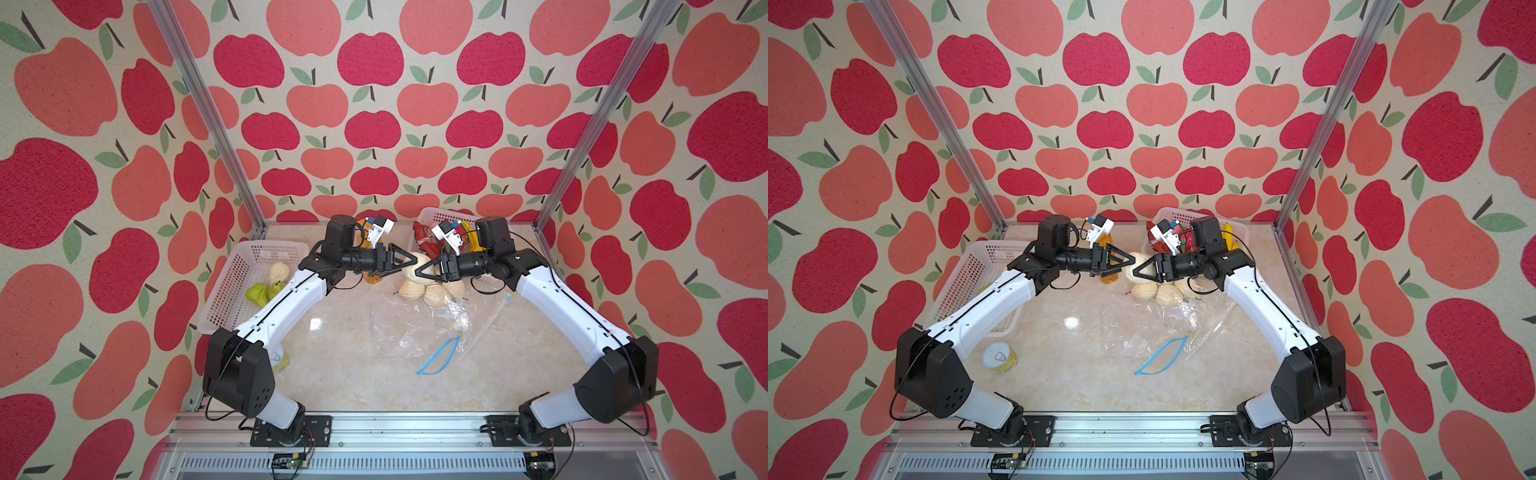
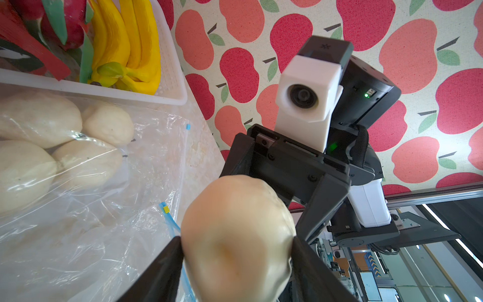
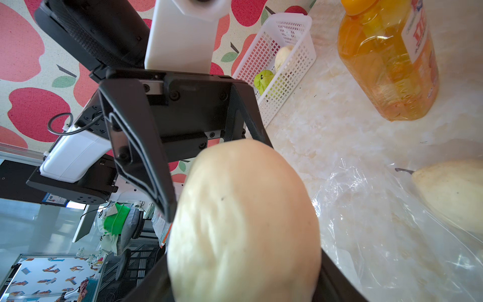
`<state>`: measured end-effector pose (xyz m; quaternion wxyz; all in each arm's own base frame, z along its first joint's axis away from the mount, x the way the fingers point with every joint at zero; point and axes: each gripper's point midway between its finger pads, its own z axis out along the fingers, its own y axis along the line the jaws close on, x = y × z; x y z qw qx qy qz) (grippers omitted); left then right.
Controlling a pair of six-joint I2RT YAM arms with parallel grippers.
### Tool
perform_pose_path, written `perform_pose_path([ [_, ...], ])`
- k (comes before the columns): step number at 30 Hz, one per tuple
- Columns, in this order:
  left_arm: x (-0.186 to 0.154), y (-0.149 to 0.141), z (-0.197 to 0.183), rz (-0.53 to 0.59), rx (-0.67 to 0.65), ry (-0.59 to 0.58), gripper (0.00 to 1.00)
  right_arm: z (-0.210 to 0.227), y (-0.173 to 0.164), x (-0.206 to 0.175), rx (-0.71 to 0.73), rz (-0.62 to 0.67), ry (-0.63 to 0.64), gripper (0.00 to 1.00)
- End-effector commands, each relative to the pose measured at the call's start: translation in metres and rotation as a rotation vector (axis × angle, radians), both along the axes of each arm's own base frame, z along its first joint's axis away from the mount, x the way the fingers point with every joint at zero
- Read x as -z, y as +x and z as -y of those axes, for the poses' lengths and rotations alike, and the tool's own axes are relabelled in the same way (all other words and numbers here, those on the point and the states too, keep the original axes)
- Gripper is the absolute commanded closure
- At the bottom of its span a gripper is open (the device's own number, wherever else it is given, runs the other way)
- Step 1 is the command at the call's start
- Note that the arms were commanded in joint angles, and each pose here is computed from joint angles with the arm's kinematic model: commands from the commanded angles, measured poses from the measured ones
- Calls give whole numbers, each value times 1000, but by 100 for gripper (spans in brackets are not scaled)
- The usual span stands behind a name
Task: Open the zip-top bag and take out the pear
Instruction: Pick up the pear from the zipper food storage bag, then place the pear in the basket.
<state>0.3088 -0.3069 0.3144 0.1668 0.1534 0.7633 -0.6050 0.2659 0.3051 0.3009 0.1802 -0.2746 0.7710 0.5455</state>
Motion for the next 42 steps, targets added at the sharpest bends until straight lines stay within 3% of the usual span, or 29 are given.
perform_pose_path([
  [1,-1,0,2,-1,29,-7,42,-5,0,-16,-26,33,39,42],
  [6,-1,9,-10,-3,-14,-9,45,-1,4,-10,12,46,-6,21],
  [11,0,24,-40,3,-94,10,46,10,5,-9,51,51,-18,15],
  [16,1,47,-106,58,-296,120,46,34,14,-1,149,33,-50,15],
  [20,-1,64,-181,92,-523,197,47,49,18,15,228,25,-139,16],
  [26,18,82,-290,132,-851,477,48,65,18,34,318,3,-207,17],
  [33,64,103,-398,79,-1131,863,49,82,9,50,390,5,-265,18],
  [38,73,125,-445,80,-1197,1077,50,85,4,63,388,-6,-283,18],
  [42,94,144,-463,63,-1198,1143,51,86,2,71,379,-12,-301,18],
])
